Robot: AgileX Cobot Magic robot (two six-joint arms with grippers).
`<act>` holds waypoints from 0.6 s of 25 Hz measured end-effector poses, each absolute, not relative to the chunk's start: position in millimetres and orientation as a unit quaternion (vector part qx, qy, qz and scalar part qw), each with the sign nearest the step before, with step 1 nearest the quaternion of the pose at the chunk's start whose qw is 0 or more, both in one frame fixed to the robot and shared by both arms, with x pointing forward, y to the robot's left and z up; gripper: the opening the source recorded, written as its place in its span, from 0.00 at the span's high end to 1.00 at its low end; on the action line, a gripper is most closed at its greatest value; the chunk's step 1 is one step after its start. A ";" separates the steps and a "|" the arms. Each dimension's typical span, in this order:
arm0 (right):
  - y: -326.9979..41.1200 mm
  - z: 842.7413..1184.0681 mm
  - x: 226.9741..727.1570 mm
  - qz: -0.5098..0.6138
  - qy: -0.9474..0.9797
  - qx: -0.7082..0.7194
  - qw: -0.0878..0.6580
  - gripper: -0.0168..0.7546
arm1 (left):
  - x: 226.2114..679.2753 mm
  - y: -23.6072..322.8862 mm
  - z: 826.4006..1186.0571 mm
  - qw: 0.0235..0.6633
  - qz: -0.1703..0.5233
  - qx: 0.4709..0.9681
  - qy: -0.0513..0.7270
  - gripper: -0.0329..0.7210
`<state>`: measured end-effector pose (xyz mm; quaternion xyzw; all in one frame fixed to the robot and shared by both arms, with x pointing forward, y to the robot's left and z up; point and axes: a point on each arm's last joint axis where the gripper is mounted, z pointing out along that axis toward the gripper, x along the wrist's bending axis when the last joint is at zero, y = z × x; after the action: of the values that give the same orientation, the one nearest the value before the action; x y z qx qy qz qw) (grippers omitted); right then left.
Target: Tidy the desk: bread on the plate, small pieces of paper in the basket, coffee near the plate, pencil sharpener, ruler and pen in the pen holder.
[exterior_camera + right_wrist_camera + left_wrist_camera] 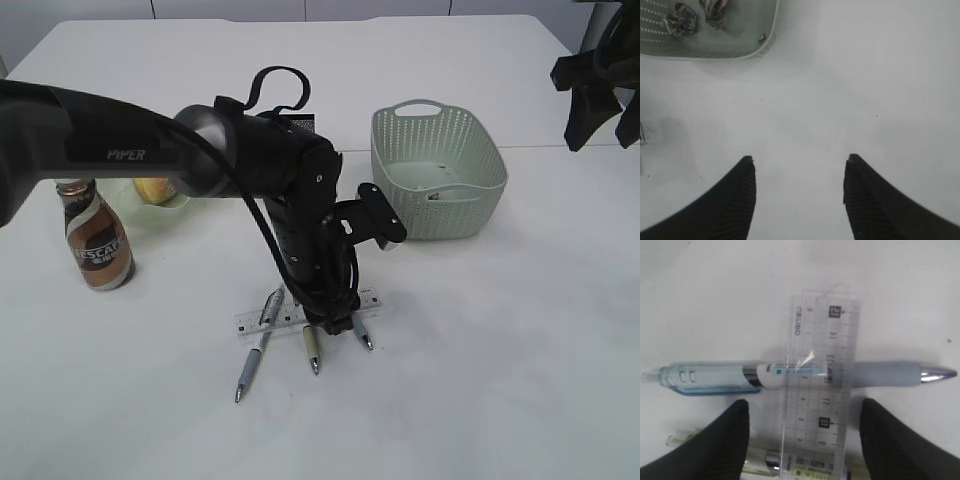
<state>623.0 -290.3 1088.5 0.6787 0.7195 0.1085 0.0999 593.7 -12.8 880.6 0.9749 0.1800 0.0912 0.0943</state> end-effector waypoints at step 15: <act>-290.5 1088.5 623.0 0.108 0.719 0.679 0.100 0.44 | 593.8 -12.8 880.4 0.093 0.091 0.975 0.180 0.53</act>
<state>623.0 -290.5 1088.5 0.6790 0.7191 0.1080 0.1004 593.8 -12.8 880.4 0.9751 0.1796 0.0910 0.0930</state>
